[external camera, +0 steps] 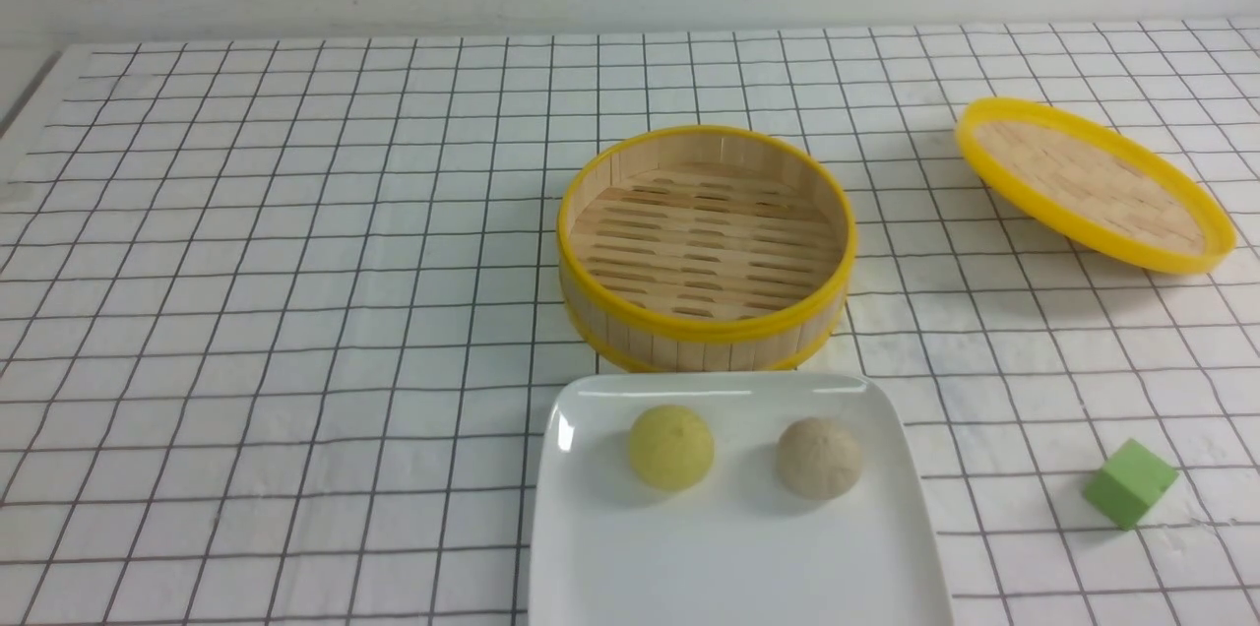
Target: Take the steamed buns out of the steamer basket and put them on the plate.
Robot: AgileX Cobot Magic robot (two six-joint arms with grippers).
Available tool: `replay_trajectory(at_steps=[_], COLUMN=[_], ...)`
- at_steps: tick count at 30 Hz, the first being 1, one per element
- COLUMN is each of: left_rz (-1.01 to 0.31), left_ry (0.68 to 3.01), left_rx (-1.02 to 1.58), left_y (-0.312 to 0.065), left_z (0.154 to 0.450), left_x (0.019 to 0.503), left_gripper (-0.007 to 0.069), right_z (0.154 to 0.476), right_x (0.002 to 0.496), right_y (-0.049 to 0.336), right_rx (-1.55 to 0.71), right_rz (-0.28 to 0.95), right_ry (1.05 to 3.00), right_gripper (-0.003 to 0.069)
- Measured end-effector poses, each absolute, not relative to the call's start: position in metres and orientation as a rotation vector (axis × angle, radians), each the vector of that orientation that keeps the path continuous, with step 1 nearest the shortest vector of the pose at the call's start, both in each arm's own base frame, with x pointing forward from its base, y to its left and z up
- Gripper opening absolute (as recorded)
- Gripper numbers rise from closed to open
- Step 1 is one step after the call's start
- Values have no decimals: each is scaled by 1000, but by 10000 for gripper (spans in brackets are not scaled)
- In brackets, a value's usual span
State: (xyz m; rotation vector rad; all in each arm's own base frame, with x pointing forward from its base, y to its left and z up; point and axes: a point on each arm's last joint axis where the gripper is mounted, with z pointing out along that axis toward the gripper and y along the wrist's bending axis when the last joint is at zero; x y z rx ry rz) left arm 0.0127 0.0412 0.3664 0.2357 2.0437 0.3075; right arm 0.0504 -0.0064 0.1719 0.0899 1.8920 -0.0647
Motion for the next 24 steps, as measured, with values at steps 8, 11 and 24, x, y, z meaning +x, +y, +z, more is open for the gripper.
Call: replay_trajectory(at_steps=[8,11,24], left_rz=[308,308,308], left_ry=[2043,2043,2043], left_rx=[236,236,236], left_y=[41,41,41], left_z=[366,366,366], left_x=[13,13,13], left_gripper=[391,391,391], right_z=[172,172,172], right_x=[50,50,50], right_y=[-7,-7,-7], right_rx=[77,75,70], right_rz=[-81,-82,-89], right_ry=[1893,1894,1894], right_gripper=[230,209,215])
